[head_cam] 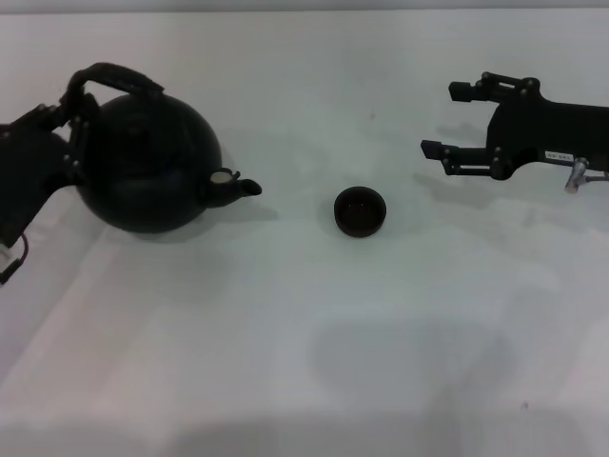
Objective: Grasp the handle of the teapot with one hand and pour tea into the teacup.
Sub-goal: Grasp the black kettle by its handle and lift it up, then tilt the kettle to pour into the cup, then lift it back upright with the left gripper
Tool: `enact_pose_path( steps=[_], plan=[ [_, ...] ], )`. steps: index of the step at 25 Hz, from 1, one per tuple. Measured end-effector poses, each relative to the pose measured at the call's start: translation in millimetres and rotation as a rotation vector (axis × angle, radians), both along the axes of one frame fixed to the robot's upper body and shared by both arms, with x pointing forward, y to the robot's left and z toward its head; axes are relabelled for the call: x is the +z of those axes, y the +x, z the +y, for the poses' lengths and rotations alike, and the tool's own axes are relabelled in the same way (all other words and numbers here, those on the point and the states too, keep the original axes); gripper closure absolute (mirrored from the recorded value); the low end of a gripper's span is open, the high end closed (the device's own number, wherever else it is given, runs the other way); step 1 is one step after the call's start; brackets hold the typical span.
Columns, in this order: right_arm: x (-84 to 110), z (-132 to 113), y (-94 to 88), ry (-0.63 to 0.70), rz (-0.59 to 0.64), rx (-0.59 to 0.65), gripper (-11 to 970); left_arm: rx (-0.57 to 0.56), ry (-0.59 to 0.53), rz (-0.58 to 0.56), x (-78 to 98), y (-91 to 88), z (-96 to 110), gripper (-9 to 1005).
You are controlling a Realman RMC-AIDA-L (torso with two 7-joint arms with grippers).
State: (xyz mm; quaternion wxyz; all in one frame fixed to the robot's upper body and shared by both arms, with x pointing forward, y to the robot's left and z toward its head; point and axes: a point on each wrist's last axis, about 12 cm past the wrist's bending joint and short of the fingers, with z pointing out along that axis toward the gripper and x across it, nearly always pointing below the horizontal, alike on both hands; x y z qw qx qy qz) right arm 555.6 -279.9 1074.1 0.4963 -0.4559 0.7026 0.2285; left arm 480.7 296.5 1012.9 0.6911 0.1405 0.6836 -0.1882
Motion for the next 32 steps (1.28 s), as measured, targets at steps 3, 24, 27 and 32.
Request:
enact_pose_path(
  steps=[3, 24, 27, 32],
  plan=[
    [-3.0, -5, -1.6, 0.010, 0.009, -0.027, 111, -0.040, 0.020, 0.030, 3.5, 13.4, -1, 869],
    [-3.4, -34, -8.0, 0.091, -0.014, -0.176, 115, -0.160, 0.102, 0.232, 55.9, 79.4, -20, 869],
    [-2.4, -39, -8.0, 0.101, -0.023, -0.199, 115, -0.162, 0.136, 0.259, 62.6, 84.1, -28, 869],
    [0.7, -50, -8.9, 0.126, -0.041, -0.252, 115, -0.182, 0.190, 0.293, 75.7, 90.2, -40, 869]
  ],
)
